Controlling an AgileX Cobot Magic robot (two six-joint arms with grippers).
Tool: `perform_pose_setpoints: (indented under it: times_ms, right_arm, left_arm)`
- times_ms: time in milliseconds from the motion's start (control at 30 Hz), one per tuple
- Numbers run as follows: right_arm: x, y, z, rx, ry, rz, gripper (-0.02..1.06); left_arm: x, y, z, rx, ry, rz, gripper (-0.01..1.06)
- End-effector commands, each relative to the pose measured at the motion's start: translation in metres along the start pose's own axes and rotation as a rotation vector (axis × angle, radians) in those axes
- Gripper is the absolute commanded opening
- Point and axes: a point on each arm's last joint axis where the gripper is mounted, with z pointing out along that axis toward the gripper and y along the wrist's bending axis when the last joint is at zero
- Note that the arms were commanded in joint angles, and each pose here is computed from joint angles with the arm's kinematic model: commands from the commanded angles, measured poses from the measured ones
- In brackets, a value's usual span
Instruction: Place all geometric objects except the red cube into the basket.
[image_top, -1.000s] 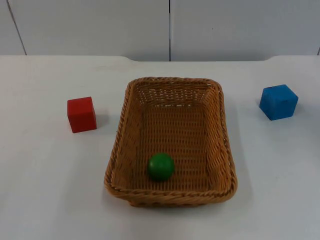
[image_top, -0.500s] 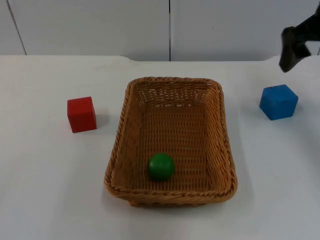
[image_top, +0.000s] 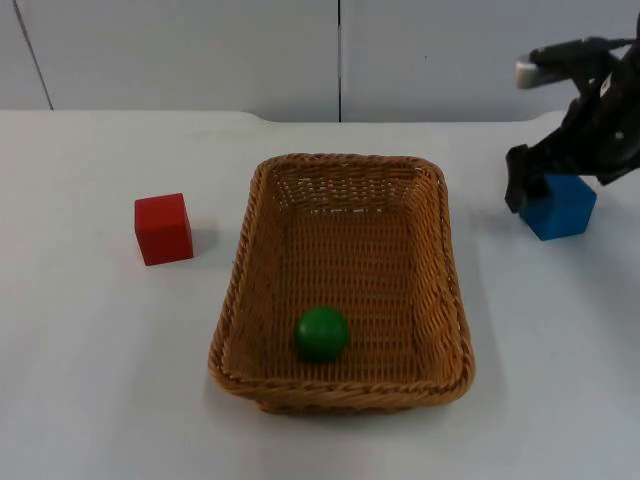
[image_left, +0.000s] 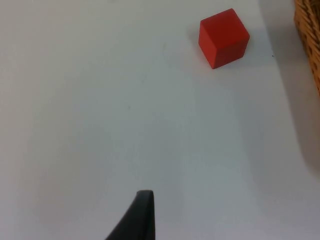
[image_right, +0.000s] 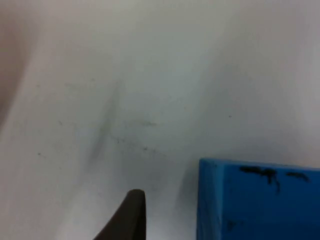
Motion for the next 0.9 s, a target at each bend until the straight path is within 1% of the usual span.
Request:
perform_pose_setpoints:
  times_ms: [0, 133, 233, 267, 433, 733, 767, 800, 833, 867]
  right_arm:
    - [-0.0025, 0.0031, 0.0041, -0.003, -0.022, 0.014, 1.05]
    - [0.0007, 0.0037, 0.0095, -0.004, -0.006, 0.017, 1.05]
    - [0.0007, 0.0038, 0.0095, -0.006, -0.005, 0.010, 1.01]
    - [0.0000, 0.0042, 0.0094, -0.010, -0.012, 0.020, 1.01]
    - [-0.0004, 0.0046, 0.0094, -0.014, -0.017, 0.041, 1.01]
    - [-0.0006, 0.0044, 0.0094, -0.012, -0.019, 0.037, 0.99]
    - [-0.0006, 0.0044, 0.0094, -0.012, -0.019, 0.037, 0.98]
    - [-0.0006, 0.0044, 0.0094, -0.012, -0.019, 0.037, 0.92]
    - [-0.0006, 0.0044, 0.0094, -0.012, -0.019, 0.037, 0.80]
    - [-0.0004, 0.0044, 0.0094, -0.013, -0.017, 0.037, 0.67]
  left_arm:
    - [-0.0005, 0.0010, -0.0004, -0.005, -0.019, 0.001, 1.05]
    - [-0.0005, 0.0010, -0.0004, -0.005, -0.019, 0.001, 1.05]
    - [-0.0005, 0.0010, -0.0004, -0.005, -0.019, 0.001, 1.05]
    - [-0.0006, 0.0010, -0.0004, -0.005, -0.021, 0.001, 1.05]
    - [-0.0006, 0.0010, -0.0004, -0.005, -0.021, 0.001, 1.05]
    - [-0.0006, 0.0010, -0.0004, -0.005, -0.021, 0.001, 1.05]
    - [-0.0006, 0.0010, -0.0004, -0.005, -0.021, 0.001, 1.05]
    - [-0.0006, 0.0010, -0.0004, -0.005, -0.021, 0.001, 1.05]
    - [-0.0006, 0.0010, -0.0004, -0.005, -0.021, 0.001, 1.05]
    - [-0.0006, 0.0010, -0.0004, -0.005, -0.021, 0.001, 1.05]
